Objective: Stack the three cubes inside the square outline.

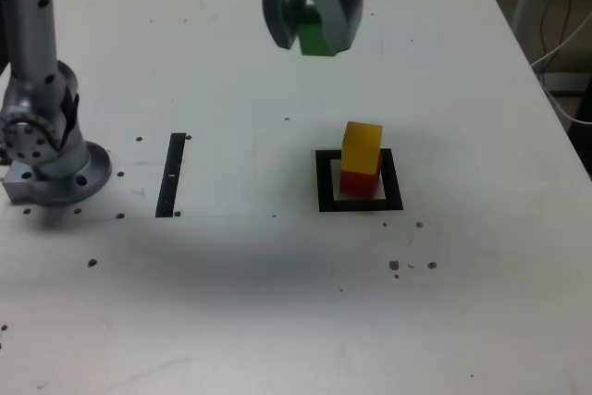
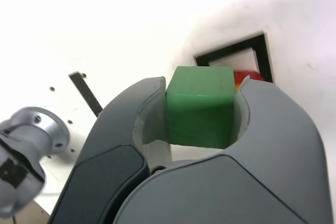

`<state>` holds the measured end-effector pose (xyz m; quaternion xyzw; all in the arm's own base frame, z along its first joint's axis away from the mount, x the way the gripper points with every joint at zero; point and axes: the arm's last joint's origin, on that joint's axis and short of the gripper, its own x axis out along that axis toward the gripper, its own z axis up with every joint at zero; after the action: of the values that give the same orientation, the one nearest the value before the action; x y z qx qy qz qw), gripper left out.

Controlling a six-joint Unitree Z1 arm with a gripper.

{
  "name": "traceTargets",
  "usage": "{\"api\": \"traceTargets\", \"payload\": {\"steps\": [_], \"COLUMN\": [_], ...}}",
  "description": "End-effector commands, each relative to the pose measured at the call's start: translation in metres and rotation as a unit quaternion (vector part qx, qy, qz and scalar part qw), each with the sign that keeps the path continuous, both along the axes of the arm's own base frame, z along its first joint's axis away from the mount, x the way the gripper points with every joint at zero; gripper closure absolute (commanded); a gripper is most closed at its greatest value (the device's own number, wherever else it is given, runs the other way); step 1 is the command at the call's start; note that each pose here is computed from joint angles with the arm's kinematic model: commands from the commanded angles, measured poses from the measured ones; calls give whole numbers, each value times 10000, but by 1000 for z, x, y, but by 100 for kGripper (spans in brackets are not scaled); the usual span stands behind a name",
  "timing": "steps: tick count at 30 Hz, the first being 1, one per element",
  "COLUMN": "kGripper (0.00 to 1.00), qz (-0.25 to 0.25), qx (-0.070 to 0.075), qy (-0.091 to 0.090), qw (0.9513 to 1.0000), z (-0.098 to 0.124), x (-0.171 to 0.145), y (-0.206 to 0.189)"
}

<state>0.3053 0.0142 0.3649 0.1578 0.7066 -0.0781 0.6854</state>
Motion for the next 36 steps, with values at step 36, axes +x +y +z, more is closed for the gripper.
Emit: {"api": "traceTargets", "payload": {"steps": [36], "kGripper": [76], "qz": [-283], "qx": [13], "qy": [694], "qw": [9972], "z": [-52], "x": [57], "y": [-74]}}
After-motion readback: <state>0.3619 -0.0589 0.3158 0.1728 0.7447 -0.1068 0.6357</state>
